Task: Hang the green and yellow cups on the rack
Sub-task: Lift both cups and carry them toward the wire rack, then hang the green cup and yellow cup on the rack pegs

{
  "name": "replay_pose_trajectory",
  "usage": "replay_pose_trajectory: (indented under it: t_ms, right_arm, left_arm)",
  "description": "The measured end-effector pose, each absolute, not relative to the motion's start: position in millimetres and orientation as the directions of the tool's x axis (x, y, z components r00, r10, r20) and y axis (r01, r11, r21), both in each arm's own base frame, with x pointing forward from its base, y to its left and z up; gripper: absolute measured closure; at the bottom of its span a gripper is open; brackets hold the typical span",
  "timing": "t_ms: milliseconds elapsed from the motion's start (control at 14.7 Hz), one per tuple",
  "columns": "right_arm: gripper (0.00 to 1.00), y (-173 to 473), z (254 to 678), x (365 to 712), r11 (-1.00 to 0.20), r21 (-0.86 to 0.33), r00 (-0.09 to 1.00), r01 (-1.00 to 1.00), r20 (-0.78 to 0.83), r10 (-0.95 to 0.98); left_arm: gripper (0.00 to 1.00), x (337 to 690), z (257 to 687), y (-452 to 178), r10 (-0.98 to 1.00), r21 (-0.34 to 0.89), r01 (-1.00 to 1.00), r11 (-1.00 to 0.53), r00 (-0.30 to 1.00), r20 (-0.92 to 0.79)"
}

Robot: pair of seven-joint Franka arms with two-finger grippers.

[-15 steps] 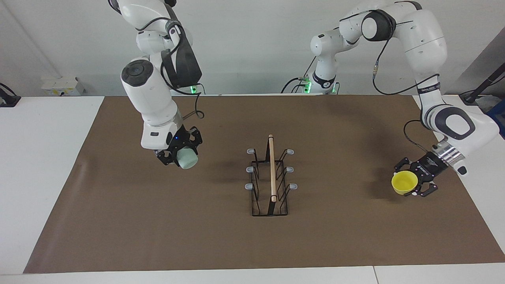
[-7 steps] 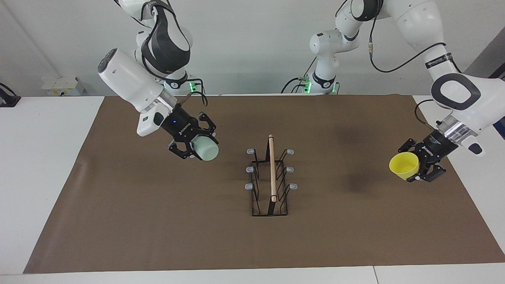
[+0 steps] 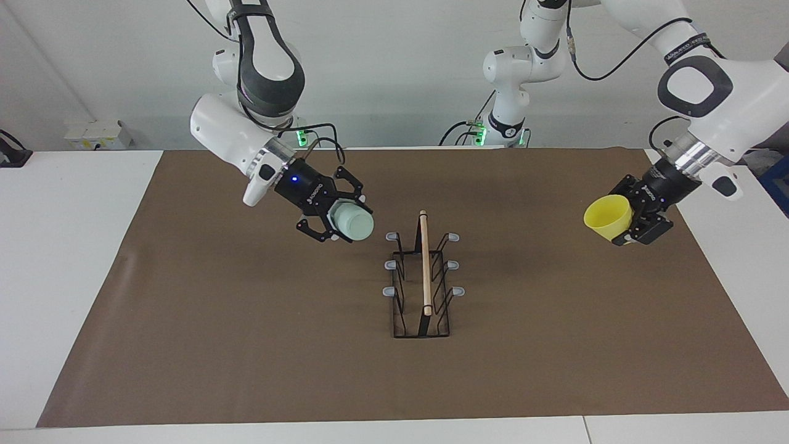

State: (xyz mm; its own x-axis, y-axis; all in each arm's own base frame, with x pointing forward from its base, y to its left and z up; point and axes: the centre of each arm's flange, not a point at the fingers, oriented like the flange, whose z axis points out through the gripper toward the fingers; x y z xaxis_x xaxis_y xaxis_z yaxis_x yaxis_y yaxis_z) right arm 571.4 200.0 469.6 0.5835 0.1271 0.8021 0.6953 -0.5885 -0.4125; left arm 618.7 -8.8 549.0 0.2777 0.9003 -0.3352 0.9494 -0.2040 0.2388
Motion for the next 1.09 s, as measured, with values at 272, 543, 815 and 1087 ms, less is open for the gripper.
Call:
replay_pose_trajectory:
  t_ms: [272, 543, 815, 1087]
  right_arm:
    - [0.32, 218, 436, 550, -0.574, -0.418, 0.516, 0.704, 0.857, 0.009]
    - [0.32, 242, 398, 520, -0.582, -0.400, 0.443, 0.708, 0.894, -0.075]
    - [0.32, 254, 379, 512, -0.574, -0.337, 0.347, 0.746, 0.933, -0.097]
    - [0.32, 252, 364, 512, -0.583, -0.258, 0.293, 0.770, 0.956, -0.036]
  left_arm:
    - [0.33, 602, 559, -89, 0.893, 0.207, 0.908, -0.364, 0.404, -0.201]
    - [0.33, 585, 554, -154, 0.853, 0.164, 0.848, -0.505, 0.519, -0.059]
    - [0.33, 563, 524, -213, 0.850, 0.216, 0.823, -0.526, 0.498, 0.170]
    - [0.33, 538, 505, -254, 0.792, 0.253, 0.765, -0.592, 0.493, 0.361]
